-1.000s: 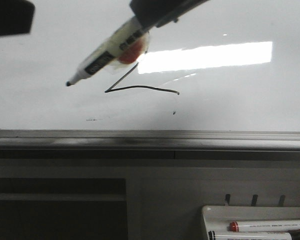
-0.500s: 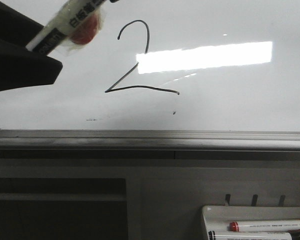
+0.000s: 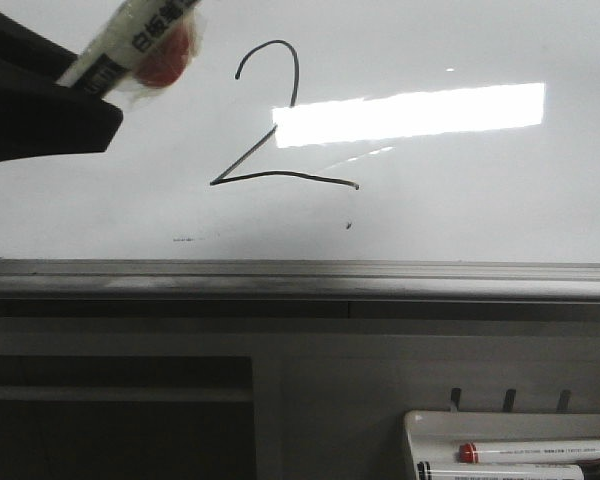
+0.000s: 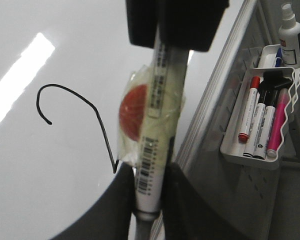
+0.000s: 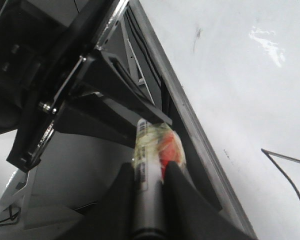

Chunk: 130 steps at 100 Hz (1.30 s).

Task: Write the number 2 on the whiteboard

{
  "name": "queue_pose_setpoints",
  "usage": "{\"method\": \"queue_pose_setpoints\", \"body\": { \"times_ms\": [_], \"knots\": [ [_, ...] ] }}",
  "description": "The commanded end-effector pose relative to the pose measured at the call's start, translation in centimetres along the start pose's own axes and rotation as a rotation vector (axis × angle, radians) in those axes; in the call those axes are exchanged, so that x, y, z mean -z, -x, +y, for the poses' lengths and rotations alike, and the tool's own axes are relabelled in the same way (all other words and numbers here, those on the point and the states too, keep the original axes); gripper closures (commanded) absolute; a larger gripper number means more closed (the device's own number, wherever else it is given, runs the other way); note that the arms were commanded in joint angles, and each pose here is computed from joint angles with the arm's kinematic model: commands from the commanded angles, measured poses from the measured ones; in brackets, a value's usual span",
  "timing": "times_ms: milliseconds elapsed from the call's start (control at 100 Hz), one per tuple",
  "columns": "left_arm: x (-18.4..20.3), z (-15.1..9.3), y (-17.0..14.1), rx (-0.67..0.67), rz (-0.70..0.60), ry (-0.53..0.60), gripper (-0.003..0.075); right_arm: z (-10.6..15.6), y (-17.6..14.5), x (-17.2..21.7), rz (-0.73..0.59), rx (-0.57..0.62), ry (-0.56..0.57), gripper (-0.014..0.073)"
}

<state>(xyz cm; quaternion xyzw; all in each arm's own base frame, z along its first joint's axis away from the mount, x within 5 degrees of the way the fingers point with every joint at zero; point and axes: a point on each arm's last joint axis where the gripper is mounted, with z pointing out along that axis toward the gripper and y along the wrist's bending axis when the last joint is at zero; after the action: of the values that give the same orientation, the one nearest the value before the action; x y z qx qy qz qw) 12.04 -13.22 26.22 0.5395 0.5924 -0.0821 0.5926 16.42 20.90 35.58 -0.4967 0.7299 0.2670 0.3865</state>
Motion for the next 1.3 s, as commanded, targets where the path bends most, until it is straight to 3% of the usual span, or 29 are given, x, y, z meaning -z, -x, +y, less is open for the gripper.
{"method": "queue_pose_setpoints", "body": {
  "times_ms": [0, 80, 130, 190, 410, 650, 1290],
  "knots": [
    [0.1, 0.7, 1.8, 0.036, -0.112, 0.022, 0.0741, -0.1, 1.6, 1.2, -0.097, -0.003, -0.034, 0.0542],
    [0.1, 0.8, 1.8, 0.081, -0.113, 0.027, 0.0741, -0.3, 1.8, 1.2, -0.115, -0.005, -0.052, 0.0285],
    [0.1, 0.9, 1.9, 0.150, -0.120, 0.039, 0.0741, -0.6, 2.0, 1.3, -0.143, -0.008, -0.081, 0.0076],
    [0.1, 1.2, 2.0, 0.256, -0.135, 0.057, 0.0741, -1.3, 2.4, 1.6, -0.199, -0.009, -0.140, -0.0071],
    [-1.3, 2.1, 0.3, 0.841, -0.069, 0.168, 0.0741, -4.1, 3.1, 4.1, -0.331, -0.030, -0.334, 0.0014],
    [-3.1, 2.8, -2.1, 1.154, 0.002, 0.310, 0.0741, -4.6, 2.8, 5.9, -0.336, -0.042, -0.371, 0.0029],
    [-5.0, 2.4, -3.6, 1.199, 0.059, 0.346, 0.0741, -4.4, 2.6, 5.9, -0.317, -0.042, -0.352, 0.0029]
  ]
}}
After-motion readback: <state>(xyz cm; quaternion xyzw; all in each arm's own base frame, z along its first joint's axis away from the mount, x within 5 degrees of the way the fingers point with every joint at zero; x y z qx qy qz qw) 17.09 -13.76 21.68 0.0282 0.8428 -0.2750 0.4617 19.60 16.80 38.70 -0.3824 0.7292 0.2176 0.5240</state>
